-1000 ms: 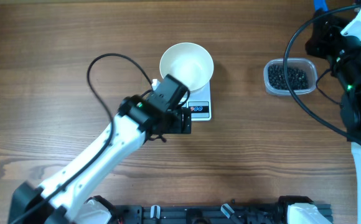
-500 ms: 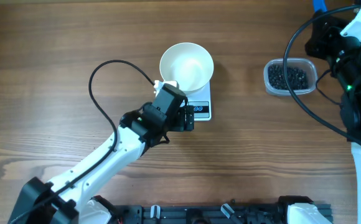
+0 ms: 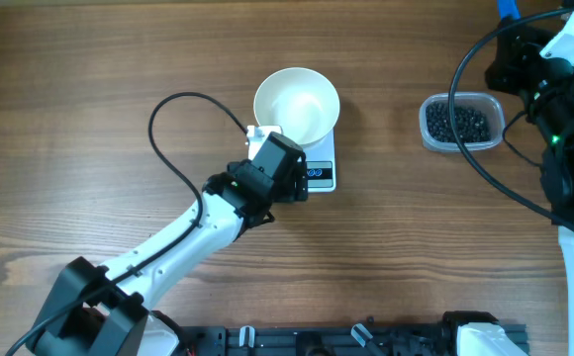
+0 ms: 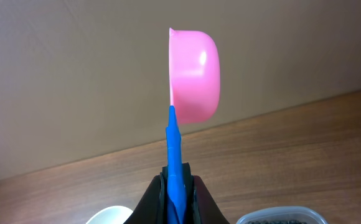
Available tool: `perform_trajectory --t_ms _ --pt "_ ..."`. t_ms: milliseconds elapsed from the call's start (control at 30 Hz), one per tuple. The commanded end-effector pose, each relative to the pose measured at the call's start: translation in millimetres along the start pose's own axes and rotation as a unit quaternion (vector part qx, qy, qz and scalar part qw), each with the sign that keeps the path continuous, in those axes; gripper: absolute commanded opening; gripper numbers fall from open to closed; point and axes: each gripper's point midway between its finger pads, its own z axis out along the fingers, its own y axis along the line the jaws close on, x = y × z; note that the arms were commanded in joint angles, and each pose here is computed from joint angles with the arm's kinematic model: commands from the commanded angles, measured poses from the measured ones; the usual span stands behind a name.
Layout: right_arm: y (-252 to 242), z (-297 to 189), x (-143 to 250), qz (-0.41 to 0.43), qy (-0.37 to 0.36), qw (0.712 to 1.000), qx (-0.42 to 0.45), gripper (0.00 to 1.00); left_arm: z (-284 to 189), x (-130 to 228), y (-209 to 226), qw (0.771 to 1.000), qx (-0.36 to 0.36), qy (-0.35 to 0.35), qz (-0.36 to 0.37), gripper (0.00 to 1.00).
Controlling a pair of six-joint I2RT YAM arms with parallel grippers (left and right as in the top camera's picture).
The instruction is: Scoop item into bowl and weigh 150g on scale
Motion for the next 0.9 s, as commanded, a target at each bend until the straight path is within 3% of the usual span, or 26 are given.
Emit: perform_trajectory --t_ms 0,500,867 --pt "-0.1 -4.5 -11.5 -0.011 -0.015 1.000 0.006 0.04 2.4 6.1 -10.9 0.997 0.002 -0.004 0.072 1.00" --pt "-0.5 -2.7 -10.1 -0.010 -0.012 1.000 0.006 0.04 23.8 21.1 -0.5 0.999 -0.041 0.014 0.025 1.00" --pt "-0.5 -2.7 -10.4 -0.009 -0.013 1.000 0.006 0.04 28.3 10.2 -8.3 0.999 -0.026 -0.010 -0.017 1.00"
